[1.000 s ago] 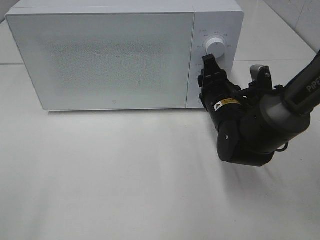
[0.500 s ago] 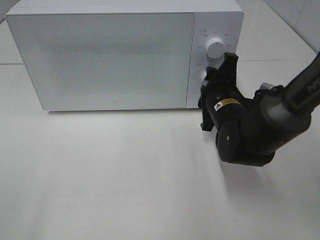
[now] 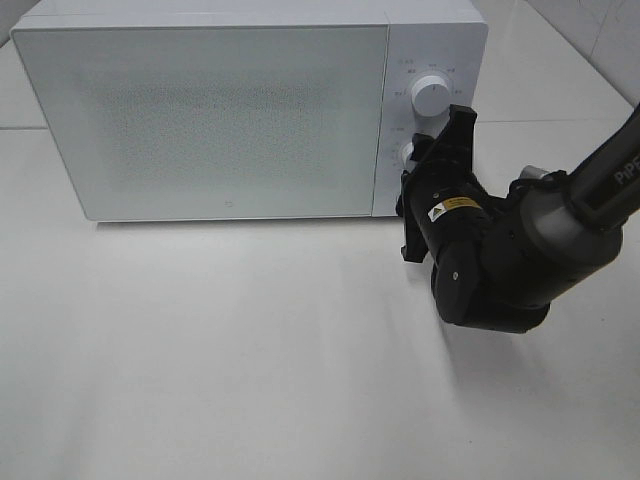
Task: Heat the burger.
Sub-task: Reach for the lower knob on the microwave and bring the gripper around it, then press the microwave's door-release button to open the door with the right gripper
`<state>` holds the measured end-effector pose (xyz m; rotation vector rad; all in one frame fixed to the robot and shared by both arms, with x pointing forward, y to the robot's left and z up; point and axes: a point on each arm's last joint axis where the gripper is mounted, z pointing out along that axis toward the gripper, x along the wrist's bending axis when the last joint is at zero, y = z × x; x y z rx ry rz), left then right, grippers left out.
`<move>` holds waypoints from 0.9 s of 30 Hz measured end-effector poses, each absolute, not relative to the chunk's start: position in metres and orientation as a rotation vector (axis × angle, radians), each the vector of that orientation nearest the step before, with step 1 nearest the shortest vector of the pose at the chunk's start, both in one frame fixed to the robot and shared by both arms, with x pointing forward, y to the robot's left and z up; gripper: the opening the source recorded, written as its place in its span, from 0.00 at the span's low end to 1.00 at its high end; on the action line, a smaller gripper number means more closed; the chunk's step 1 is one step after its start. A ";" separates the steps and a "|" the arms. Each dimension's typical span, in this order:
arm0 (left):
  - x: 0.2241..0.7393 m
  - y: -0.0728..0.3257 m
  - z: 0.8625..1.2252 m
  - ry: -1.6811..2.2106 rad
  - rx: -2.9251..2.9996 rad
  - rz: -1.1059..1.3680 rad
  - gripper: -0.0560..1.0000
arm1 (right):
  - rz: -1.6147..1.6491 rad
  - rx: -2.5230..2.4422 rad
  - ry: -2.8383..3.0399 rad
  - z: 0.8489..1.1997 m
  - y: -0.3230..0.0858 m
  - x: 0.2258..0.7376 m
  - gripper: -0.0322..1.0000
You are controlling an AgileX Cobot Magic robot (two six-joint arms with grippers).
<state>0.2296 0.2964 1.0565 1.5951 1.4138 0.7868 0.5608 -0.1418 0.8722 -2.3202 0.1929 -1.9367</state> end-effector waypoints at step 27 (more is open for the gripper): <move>0.230 0.296 1.057 1.414 1.595 0.787 0.97 | -1.984 -2.439 -0.059 0.877 -0.146 0.548 0.75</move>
